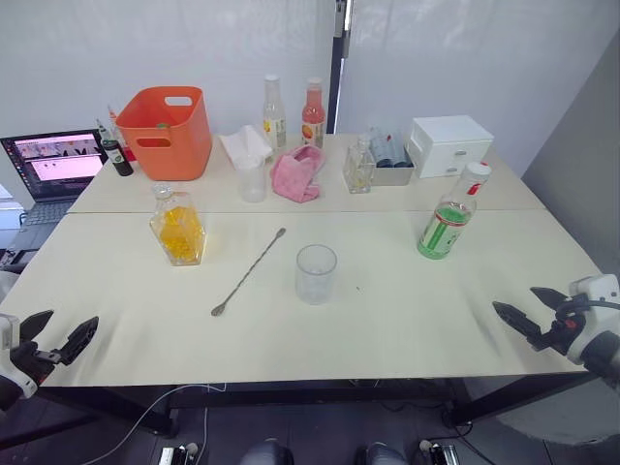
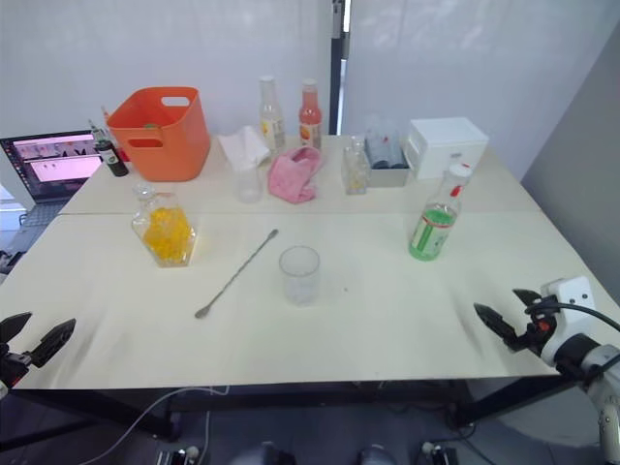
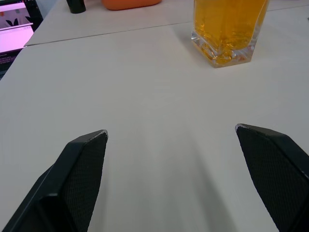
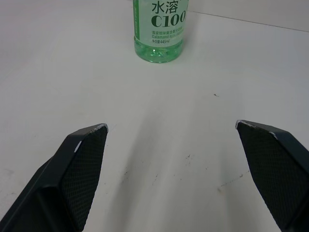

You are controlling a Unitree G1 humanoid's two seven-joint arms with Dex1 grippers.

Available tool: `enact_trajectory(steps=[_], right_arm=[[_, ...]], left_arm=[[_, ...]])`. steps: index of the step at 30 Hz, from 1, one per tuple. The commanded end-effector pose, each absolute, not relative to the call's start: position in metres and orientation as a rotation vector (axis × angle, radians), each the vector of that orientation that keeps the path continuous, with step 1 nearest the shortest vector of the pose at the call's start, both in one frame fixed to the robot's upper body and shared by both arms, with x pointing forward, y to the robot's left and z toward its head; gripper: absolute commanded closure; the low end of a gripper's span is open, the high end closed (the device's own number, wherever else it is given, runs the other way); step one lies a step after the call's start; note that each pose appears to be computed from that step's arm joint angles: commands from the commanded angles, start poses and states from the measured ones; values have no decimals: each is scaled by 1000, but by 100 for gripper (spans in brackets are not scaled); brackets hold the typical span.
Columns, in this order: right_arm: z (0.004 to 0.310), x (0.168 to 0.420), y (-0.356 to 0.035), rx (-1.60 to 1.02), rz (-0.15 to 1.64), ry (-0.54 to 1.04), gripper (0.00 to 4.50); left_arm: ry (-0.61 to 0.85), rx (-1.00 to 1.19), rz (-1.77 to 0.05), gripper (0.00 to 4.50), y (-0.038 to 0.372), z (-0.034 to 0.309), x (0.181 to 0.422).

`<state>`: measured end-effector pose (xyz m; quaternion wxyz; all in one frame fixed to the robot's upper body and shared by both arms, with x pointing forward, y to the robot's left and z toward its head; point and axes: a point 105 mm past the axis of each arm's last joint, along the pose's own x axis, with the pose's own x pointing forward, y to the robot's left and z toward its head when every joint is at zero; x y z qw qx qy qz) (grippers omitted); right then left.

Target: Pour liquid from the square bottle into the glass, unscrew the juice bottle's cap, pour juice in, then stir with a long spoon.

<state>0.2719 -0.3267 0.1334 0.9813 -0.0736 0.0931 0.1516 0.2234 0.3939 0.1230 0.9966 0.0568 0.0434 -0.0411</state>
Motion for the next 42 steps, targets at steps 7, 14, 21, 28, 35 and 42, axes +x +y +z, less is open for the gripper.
enact_trajectory(steps=[7, 14, 21, 28, 35, 42], right_arm=[[177, 289, -273, -74, 580, 25, 0], [200, 282, -222, -79, 945, 22, 0], [205, 269, -191, -142, 1165, 52, 0], [205, 266, -178, -195, 1219, 56, 0], [190, 262, -182, -189, 1203, 84, 0], [180, 259, -186, -200, 1177, 79, 0]], left_arm=[[92, -17, -57, 2, 364, 117, 226], [14, -85, 36, 2, 326, 130, 255], [-26, -154, 24, 2, 289, 153, 286], [-32, -87, 3, 2, 260, 177, 324], [-2, -21, 47, 2, 255, 190, 347], [-3, 11, 42, 2, 244, 206, 360]])
